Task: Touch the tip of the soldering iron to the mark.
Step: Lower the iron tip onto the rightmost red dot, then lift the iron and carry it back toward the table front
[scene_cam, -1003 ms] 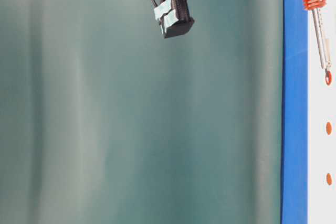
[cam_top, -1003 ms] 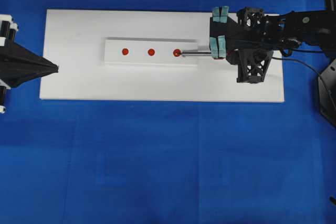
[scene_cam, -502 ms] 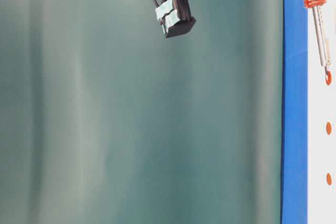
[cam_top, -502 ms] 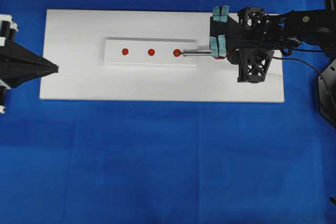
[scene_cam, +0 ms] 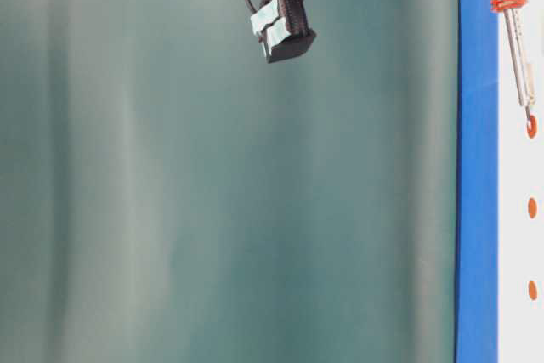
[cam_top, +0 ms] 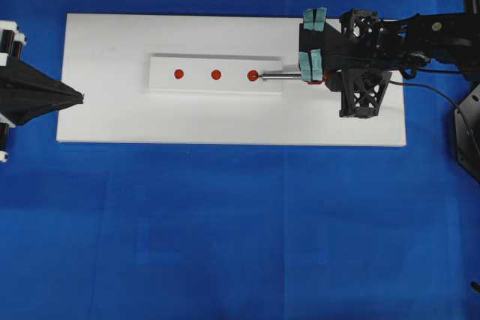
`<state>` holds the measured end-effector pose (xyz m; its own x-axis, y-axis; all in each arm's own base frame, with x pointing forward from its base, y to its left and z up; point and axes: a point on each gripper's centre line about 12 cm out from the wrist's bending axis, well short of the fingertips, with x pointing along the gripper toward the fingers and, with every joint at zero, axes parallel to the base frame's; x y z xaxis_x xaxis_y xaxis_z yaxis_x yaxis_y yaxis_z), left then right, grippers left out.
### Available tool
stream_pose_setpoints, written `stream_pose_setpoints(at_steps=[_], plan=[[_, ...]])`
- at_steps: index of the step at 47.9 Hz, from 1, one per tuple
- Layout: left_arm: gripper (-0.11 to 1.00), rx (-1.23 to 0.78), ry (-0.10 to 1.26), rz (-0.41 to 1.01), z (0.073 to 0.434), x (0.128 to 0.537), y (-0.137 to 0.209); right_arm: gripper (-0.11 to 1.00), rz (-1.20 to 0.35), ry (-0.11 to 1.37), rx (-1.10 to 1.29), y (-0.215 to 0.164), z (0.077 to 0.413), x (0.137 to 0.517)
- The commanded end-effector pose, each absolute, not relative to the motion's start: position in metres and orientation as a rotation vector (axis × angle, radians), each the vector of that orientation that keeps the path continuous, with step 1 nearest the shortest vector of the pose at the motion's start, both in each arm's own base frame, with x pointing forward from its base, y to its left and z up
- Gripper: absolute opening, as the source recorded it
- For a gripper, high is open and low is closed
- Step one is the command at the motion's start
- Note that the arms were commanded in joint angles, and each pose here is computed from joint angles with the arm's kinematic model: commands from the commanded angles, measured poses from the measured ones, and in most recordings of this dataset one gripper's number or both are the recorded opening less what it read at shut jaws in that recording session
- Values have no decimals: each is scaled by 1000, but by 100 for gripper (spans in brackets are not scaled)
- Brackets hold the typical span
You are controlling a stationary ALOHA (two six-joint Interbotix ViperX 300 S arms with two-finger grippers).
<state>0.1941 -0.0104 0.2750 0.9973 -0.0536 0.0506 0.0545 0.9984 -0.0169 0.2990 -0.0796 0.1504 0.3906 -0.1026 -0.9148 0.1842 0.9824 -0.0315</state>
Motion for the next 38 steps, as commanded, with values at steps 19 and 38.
stream_pose_setpoints(at_steps=[19, 38], plan=[[0, -20, -61, -57, 278, 195, -11, 6, -186, 1127, 74, -82, 164, 307], [0, -19, -59, -57, 278, 195, -11, 6, -192, 1062, 65, -82, 197, 306]])
